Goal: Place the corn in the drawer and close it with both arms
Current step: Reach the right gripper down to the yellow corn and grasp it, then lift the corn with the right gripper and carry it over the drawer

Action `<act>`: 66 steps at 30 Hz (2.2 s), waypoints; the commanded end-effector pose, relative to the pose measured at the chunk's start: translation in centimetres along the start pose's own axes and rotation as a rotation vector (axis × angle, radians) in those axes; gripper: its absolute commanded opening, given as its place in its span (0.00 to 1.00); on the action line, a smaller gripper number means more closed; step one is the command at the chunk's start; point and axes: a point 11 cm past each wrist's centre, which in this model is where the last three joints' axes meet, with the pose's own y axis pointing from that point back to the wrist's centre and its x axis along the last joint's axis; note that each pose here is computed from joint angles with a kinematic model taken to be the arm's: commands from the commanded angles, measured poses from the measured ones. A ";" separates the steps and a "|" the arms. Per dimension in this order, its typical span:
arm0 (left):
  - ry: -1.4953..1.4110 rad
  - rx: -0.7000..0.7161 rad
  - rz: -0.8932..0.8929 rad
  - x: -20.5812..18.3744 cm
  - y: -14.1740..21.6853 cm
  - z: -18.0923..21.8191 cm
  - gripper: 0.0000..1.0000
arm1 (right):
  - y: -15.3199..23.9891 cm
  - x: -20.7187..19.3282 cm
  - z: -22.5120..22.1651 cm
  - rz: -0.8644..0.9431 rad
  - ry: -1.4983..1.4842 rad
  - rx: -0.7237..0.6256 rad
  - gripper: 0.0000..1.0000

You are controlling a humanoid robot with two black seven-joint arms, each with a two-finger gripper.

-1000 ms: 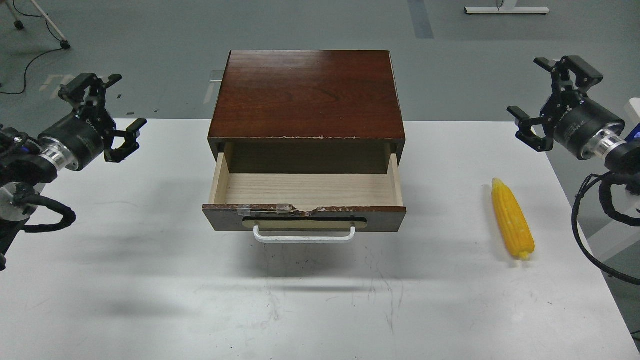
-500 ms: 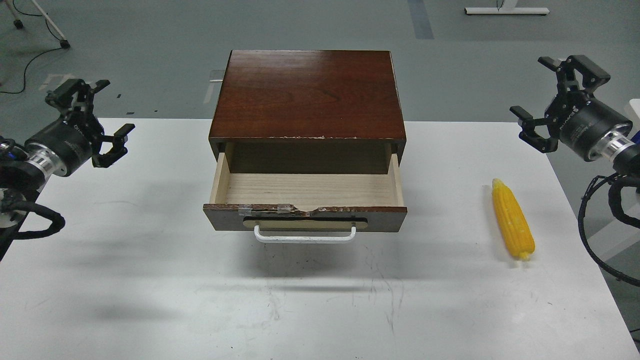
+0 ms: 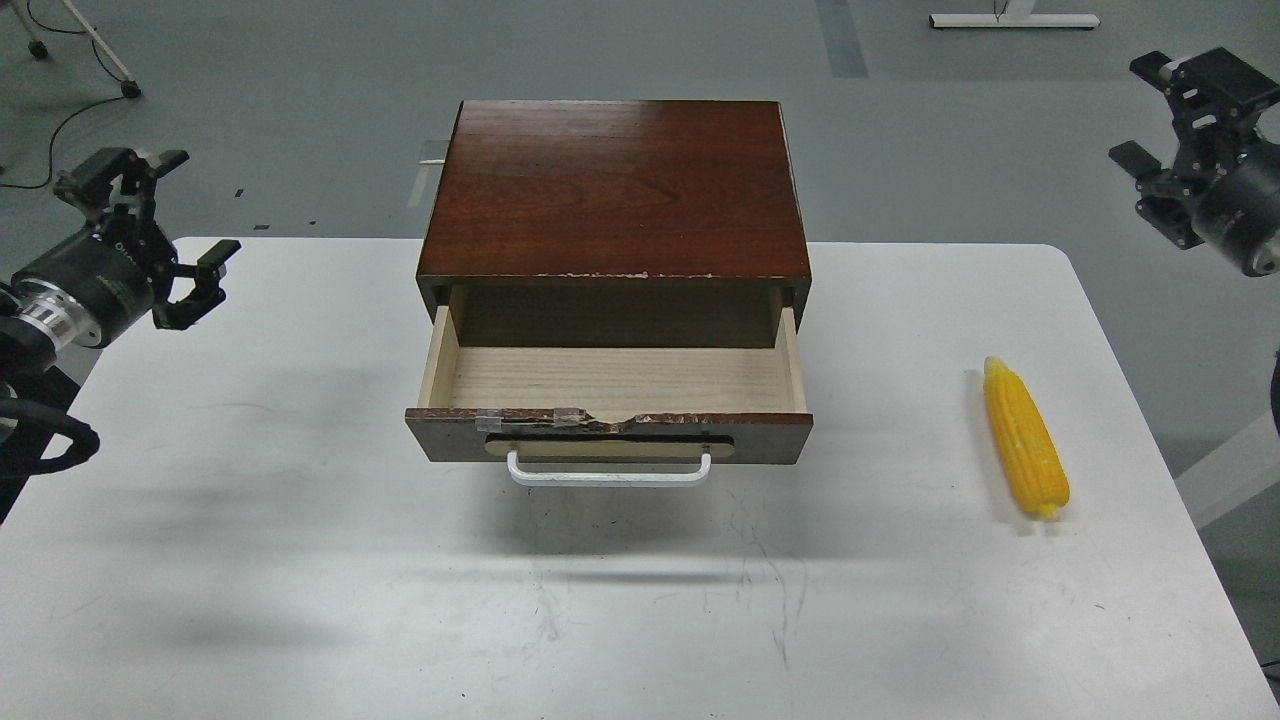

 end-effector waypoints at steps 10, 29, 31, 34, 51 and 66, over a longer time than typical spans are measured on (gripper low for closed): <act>0.010 -0.042 -0.007 -0.4 -0.2 -0.3 0.98 | 9.3 0.0 5.2 -0.251 0.530 -0.263 1.00; 0.012 -0.041 -0.002 -0.5 -0.3 -0.5 0.98 | 9.9 -8.3 14.6 -0.520 0.833 -0.296 0.97; 0.012 -0.041 -0.002 -0.5 -0.3 -0.5 0.98 | 9.2 -9.1 15.8 -0.533 0.838 -0.305 0.96; 0.011 -0.041 -0.001 -0.4 -0.2 -0.5 0.98 | 8.7 -10.1 16.9 -0.554 0.846 -0.315 0.95; 0.001 -0.032 0.031 0.8 0.5 -0.6 0.98 | 6.1 -14.3 20.3 -0.620 0.928 -0.385 0.00; -0.001 -0.031 0.036 0.9 0.6 -0.6 0.98 | -7.8 -10.5 -4.5 -0.324 1.246 0.394 0.00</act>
